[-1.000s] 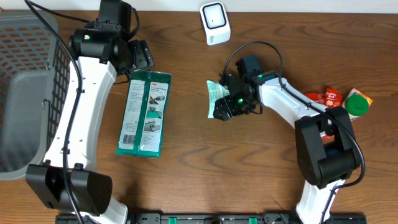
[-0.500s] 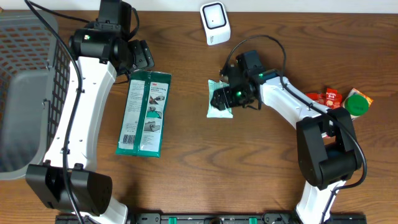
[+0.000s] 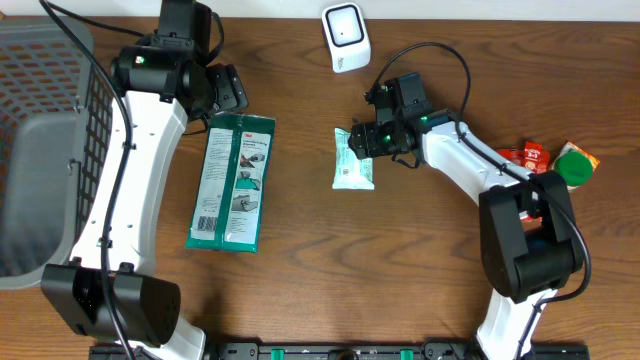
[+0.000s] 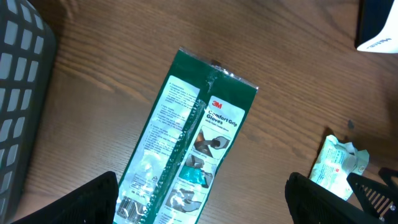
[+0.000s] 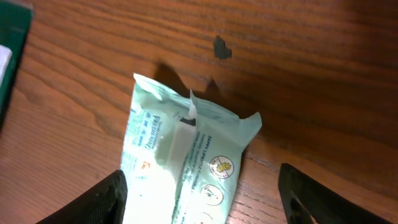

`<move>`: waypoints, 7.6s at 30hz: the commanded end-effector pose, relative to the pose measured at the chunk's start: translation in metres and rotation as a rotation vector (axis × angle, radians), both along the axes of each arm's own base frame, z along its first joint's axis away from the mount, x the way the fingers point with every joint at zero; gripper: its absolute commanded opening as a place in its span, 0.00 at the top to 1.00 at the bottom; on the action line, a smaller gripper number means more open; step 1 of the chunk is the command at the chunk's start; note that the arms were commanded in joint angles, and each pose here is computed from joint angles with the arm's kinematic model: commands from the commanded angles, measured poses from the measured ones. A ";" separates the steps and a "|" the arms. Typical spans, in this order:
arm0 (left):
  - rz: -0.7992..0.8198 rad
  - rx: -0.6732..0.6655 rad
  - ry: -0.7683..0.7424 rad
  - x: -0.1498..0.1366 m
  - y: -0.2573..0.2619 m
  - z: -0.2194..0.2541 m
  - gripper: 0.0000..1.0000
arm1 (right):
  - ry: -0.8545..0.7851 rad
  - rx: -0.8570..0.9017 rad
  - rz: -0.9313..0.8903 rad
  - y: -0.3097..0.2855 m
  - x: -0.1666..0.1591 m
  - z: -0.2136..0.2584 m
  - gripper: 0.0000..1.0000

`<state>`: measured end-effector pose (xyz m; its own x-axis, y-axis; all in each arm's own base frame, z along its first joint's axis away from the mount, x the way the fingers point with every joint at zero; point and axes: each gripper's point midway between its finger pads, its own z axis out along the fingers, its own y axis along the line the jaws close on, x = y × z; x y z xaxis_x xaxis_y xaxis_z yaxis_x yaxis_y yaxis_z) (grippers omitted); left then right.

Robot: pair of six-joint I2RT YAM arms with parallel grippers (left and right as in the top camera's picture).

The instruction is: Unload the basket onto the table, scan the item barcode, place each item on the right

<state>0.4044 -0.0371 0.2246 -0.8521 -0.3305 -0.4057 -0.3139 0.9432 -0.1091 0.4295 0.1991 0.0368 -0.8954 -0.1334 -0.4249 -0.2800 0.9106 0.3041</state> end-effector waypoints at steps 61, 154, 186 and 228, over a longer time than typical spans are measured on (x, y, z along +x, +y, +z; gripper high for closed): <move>-0.003 0.015 -0.012 -0.001 0.004 0.005 0.14 | -0.180 -0.657 -0.169 -0.110 -0.023 0.086 0.99; -0.003 0.015 -0.012 -0.001 0.004 0.005 0.14 | -0.381 -1.226 -0.041 -0.068 -0.069 0.005 0.97; -0.003 0.015 -0.012 -0.001 0.004 0.005 0.14 | 0.130 -0.321 -0.084 -0.071 -0.066 0.032 0.99; -0.003 0.016 -0.012 -0.001 0.004 0.005 0.14 | 0.122 -0.256 -0.092 -0.050 -0.055 -0.016 0.99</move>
<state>0.4044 -0.0371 0.2246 -0.8521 -0.3305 -0.4057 -0.3139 0.9432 -0.1091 0.3765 0.1436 0.0343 -0.9418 -0.1389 -0.3061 -0.1730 0.9811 0.0870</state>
